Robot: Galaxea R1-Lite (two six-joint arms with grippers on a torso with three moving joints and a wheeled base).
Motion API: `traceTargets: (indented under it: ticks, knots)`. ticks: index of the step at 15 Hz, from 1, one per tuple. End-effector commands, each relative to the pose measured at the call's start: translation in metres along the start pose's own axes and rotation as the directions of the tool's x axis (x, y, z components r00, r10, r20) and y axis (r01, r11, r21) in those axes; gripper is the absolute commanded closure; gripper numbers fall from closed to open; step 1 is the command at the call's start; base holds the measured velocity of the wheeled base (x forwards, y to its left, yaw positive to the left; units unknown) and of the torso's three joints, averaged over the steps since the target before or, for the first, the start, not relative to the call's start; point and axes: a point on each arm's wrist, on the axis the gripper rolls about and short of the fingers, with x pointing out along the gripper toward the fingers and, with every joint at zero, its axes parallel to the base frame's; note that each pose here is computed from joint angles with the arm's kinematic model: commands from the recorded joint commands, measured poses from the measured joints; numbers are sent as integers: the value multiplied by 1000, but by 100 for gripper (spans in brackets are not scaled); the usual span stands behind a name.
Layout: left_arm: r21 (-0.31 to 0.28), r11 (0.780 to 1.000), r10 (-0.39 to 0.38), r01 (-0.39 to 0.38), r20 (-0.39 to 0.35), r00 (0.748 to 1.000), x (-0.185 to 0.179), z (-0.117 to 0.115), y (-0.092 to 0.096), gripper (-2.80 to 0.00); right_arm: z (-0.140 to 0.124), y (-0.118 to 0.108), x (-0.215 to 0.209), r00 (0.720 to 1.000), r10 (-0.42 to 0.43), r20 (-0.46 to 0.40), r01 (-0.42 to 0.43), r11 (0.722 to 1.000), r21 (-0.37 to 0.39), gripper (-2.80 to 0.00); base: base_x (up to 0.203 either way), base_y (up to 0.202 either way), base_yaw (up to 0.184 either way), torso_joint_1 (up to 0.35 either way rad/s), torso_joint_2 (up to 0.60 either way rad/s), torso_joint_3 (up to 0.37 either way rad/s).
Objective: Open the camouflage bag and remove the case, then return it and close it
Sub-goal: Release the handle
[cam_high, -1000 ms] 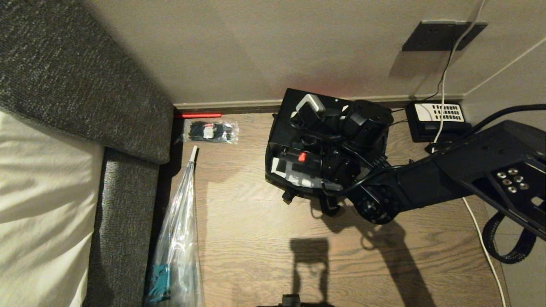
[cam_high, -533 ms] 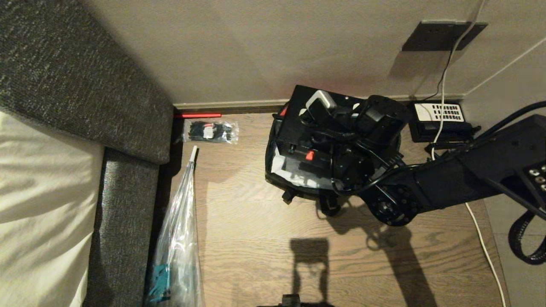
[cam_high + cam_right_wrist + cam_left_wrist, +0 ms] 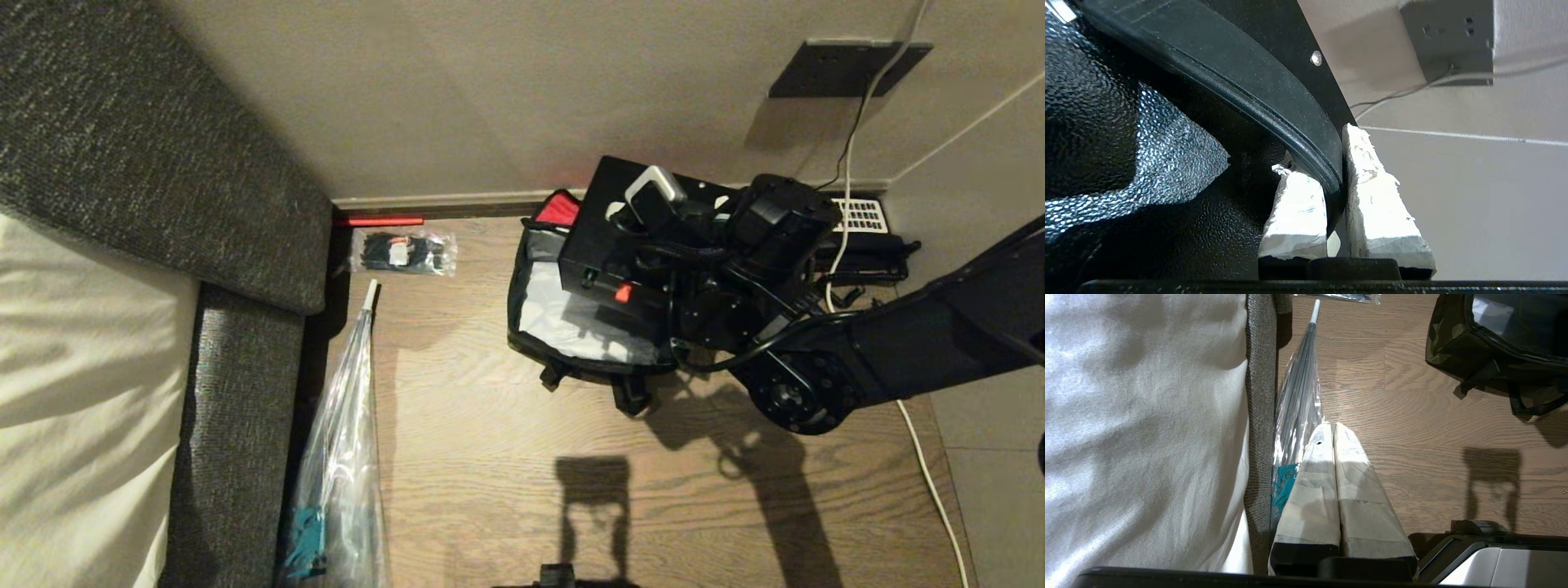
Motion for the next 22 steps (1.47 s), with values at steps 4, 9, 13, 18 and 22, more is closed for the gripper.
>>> traceTargets:
  ticks: [4,9,13,18,22]
  knots:
    - [-1,1000,0,0,0,1000,0,0,0,0,-16,-13,8,999,-32,-41,33,999,6,0,0,0,0,0,0,0]
    - [-1,1000,0,0,0,1000,0,0,0,0,-30,-24,13,996,-54,-71,54,999,-1,0,0,0,0,0,0,0]
    - [-1,1000,2,-2,0,1000,0,0,0,0,-39,-35,23,991,-90,-103,91,996,-3,0,0,0,0,0,0,0]
    - [-1,1000,2,-2,0,1000,0,0,0,0,-54,-39,34,983,-112,-144,112,994,-8,0,0,0,0,0,0,0]
    - [-1,1000,2,-2,0,1000,0,0,0,0,-59,-40,38,980,-121,-158,121,993,-12,0,0,0,0,0,0,0]
